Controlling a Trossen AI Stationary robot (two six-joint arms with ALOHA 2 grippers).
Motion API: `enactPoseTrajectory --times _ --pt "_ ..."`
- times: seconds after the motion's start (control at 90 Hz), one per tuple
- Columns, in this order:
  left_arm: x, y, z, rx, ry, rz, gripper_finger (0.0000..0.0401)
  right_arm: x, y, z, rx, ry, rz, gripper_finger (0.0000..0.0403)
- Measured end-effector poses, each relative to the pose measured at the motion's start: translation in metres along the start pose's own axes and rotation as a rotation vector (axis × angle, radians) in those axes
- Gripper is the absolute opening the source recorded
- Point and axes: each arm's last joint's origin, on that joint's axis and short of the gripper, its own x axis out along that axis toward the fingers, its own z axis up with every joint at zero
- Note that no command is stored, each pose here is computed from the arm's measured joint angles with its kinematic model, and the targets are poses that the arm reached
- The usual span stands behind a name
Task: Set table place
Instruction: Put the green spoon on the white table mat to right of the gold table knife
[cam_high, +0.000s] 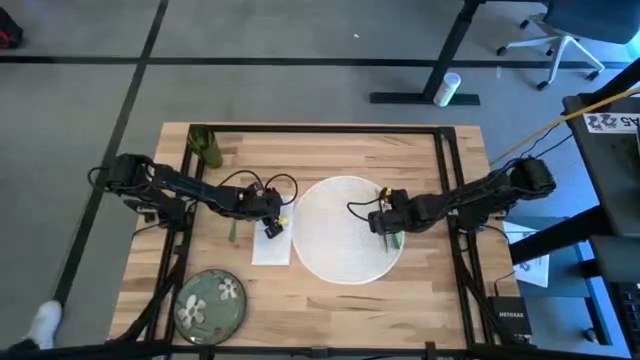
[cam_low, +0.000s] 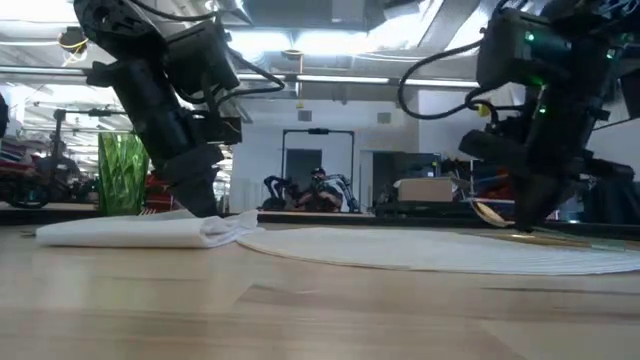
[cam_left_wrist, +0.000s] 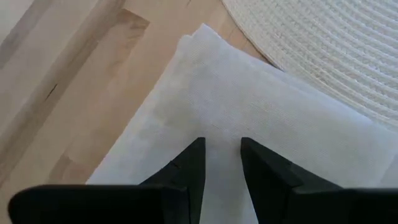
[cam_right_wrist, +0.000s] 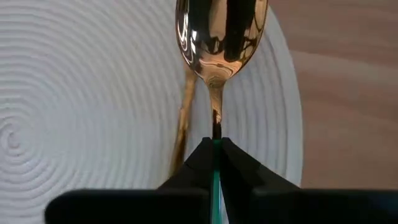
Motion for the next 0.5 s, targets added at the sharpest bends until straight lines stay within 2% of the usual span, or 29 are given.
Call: enactPoseTrajectory --times 0.156,0.5 --pt "-0.0012 -0.003 -0.0015 0.012 0.0 -0.006 0.0088 -0.0002 -0.0043 -0.0011 0.034 0.034 -0.044 0.0" --pt "-0.0015 -0.0039 -0.0019 0.016 0.0 -0.01 0.0088 -0.0003 -0.0044 -0.0015 0.069 0.049 -0.046 0.0"
